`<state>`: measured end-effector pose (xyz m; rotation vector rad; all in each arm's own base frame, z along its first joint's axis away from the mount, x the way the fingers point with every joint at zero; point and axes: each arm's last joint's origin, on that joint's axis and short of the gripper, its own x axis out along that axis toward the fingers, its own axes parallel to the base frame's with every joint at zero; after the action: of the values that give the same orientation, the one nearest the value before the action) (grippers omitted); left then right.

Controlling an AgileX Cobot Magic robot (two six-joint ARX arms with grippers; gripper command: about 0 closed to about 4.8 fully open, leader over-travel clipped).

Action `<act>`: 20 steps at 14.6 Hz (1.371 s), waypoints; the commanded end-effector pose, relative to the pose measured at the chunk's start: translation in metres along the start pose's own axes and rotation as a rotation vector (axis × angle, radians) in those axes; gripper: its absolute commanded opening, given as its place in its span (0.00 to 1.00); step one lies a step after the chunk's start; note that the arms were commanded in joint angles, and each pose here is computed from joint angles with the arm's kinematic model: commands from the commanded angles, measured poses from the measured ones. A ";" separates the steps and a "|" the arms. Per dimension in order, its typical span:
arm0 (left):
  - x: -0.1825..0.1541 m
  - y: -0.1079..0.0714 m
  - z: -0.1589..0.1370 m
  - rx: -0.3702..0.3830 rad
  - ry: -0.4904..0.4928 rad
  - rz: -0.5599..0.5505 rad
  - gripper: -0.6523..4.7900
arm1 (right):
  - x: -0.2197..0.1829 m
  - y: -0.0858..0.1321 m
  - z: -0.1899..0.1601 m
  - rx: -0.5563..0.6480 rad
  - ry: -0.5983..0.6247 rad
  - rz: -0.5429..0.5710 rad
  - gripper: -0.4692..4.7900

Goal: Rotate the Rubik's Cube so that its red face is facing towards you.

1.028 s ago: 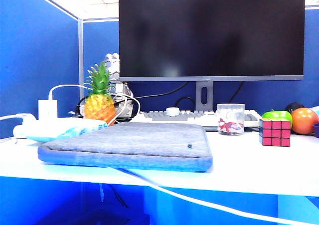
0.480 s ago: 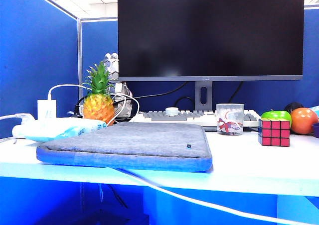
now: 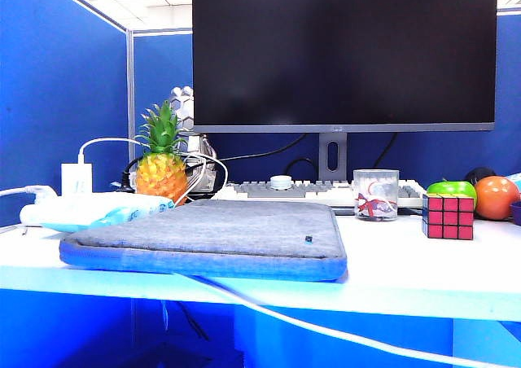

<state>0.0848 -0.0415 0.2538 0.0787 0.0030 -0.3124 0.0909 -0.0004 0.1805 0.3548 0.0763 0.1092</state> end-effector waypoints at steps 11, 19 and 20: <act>0.014 -0.008 -0.062 0.023 0.091 -0.020 0.11 | 0.008 0.007 -0.031 -0.132 0.053 -0.001 0.09; 0.015 -0.012 -0.068 0.040 0.082 -0.133 0.11 | 0.008 0.007 -0.030 -0.131 0.041 -0.001 0.09; 0.015 -0.012 -0.069 0.040 0.089 -0.126 0.11 | 0.008 0.007 -0.031 -0.131 0.050 -0.001 0.09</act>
<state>0.0959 -0.0519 0.1838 0.1308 0.0922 -0.4374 0.0949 0.0176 0.1557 0.2253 0.1226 0.1221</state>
